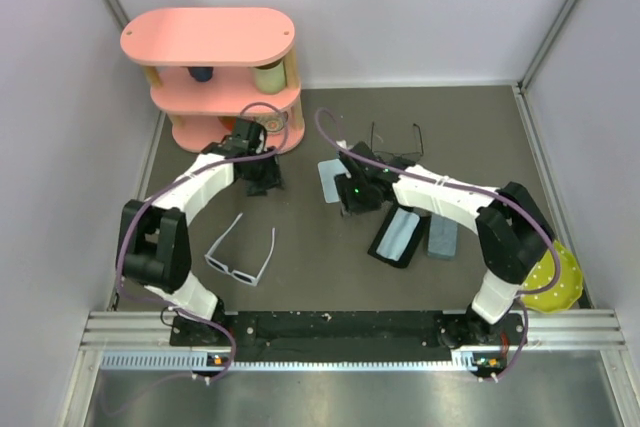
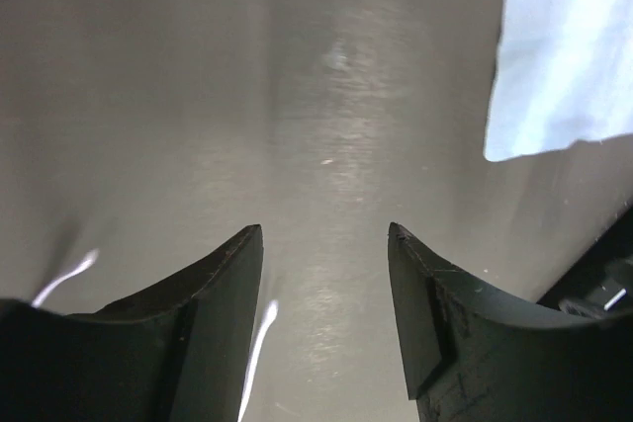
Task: Organize the sunglasses
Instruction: Rotate the opened sunglasses case at the center of the board, then pick up the right temple of the sunglasses from the corner of the board.
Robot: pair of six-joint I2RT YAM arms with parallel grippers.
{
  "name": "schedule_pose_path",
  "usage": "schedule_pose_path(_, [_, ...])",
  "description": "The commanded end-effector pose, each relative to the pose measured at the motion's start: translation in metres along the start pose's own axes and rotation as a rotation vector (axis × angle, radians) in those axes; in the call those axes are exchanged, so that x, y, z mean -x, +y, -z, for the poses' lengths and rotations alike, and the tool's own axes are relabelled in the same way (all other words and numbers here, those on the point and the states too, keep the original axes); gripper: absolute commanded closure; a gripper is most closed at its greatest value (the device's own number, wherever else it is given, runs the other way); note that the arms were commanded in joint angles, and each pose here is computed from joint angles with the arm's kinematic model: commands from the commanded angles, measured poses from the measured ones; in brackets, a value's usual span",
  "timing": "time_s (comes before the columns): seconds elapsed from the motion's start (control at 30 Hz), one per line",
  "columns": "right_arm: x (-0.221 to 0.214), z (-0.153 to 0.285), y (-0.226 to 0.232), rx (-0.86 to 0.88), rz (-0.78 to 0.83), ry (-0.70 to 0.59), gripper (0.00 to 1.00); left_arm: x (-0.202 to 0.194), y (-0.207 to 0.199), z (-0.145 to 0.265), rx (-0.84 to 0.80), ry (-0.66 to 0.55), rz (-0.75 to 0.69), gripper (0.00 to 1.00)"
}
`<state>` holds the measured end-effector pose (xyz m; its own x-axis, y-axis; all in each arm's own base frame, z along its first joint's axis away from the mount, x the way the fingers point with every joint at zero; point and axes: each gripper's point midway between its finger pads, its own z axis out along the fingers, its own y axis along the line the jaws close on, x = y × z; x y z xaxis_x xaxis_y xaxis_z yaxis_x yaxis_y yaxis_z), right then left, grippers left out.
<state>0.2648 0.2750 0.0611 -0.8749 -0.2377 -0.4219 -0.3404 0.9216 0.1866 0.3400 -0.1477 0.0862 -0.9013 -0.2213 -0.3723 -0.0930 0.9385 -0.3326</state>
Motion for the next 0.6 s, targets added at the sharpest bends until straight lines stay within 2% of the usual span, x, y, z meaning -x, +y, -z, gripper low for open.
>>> schedule_pose_path(0.0, [0.041,0.017,0.049,0.058,-0.034,-0.102,0.51,0.024,0.033,0.037,0.100,-0.142,0.027,0.40])
schedule_pose_path(0.17, [0.017,0.009,0.096,0.065,-0.038,-0.032,0.49,0.042,0.070,0.077,0.250,-0.286,0.069,0.27])
schedule_pose_path(0.3, [-0.012,0.006,0.139,0.099,-0.038,0.027,0.49,0.049,0.086,0.101,0.303,-0.376,0.097,0.09])
schedule_pose_path(0.43, [-0.041,-0.006,0.178,0.126,-0.008,0.085,0.48,0.050,0.102,0.119,0.323,-0.447,0.150,0.06])
schedule_pose_path(0.57, [-0.048,-0.007,0.204,0.156,-0.003,0.094,0.48,0.045,0.115,0.129,0.357,-0.494,0.198,0.06])
